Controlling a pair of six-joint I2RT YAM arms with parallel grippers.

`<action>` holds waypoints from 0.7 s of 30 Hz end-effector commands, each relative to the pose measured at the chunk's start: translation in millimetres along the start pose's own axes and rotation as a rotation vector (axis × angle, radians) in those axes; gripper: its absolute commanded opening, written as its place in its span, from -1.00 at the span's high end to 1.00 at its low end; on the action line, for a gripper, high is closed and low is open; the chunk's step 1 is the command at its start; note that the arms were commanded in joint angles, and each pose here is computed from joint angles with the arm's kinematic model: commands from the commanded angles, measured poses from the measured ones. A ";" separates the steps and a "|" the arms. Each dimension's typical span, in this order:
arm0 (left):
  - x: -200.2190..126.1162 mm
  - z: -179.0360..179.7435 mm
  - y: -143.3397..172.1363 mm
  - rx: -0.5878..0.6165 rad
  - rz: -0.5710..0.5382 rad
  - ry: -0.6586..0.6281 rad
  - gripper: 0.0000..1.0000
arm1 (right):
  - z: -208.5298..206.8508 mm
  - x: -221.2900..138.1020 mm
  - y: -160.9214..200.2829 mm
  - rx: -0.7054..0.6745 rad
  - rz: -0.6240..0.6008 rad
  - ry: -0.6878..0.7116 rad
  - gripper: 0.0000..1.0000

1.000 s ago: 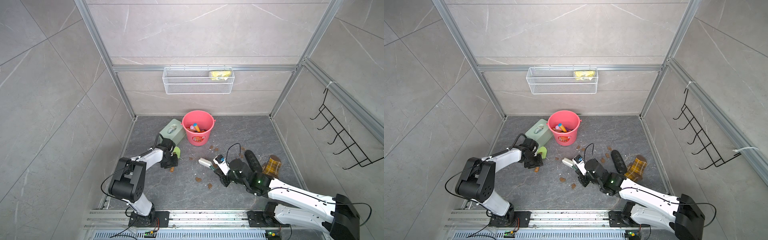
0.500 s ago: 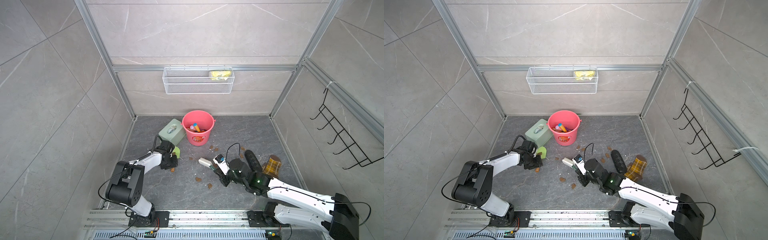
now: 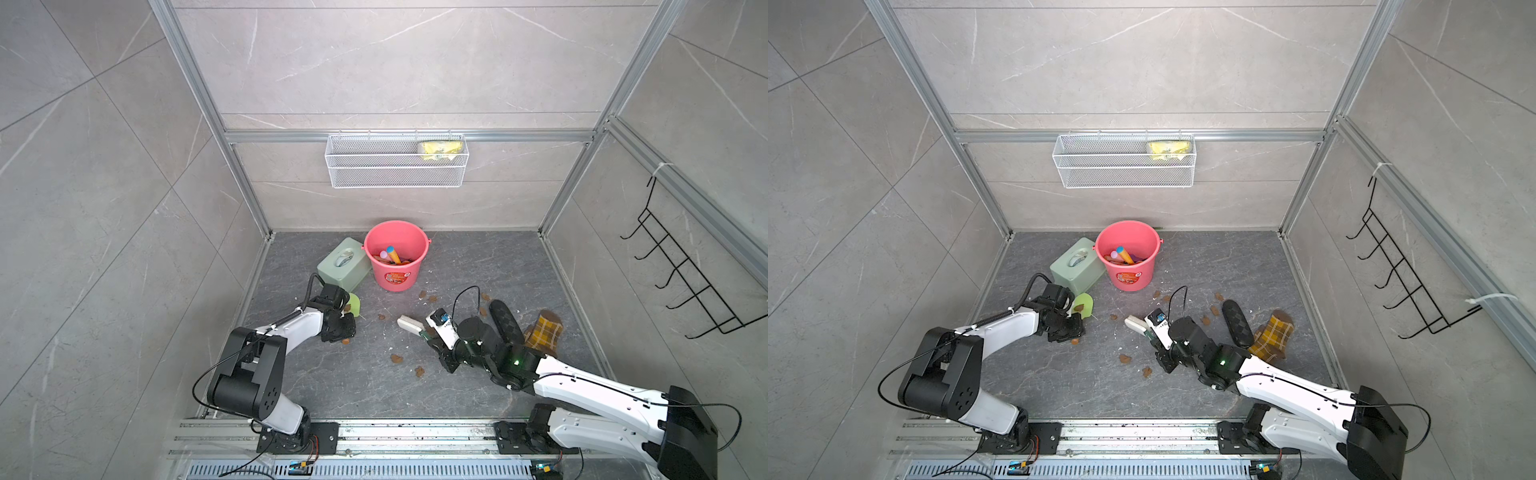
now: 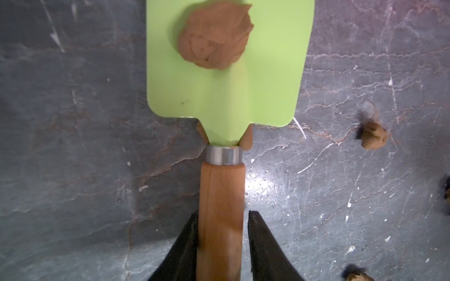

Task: Brush the soil off the hand trowel and place it into the bucket
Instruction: Pick up the hand trowel from the center of the board.

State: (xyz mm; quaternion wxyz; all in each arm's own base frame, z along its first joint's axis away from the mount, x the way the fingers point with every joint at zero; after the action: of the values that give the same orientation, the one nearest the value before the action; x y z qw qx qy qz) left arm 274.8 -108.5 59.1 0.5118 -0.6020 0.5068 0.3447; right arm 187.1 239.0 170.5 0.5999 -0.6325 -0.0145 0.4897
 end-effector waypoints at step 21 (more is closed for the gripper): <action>-54.9 -52.6 19.2 0.047 0.062 0.249 1.00 | -10.4 -10.4 -9.2 -0.045 -0.045 0.053 1.00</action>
State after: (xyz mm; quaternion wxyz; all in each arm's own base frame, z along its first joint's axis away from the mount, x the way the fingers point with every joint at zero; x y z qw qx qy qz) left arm 247.4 -122.0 84.7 0.4846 -0.5990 0.5506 0.3212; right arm 191.0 233.4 174.2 0.6012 -0.6414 -0.0151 0.4763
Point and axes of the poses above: each gripper's point midway between its finger pads, its own x axis out along the fingers, its own z axis along the line the jaws close on, y = z × x, the point moved 4 cm from there along -x, back along the fingers, and after that the axes turned 11 degrees about x, right-handed, at the moved point
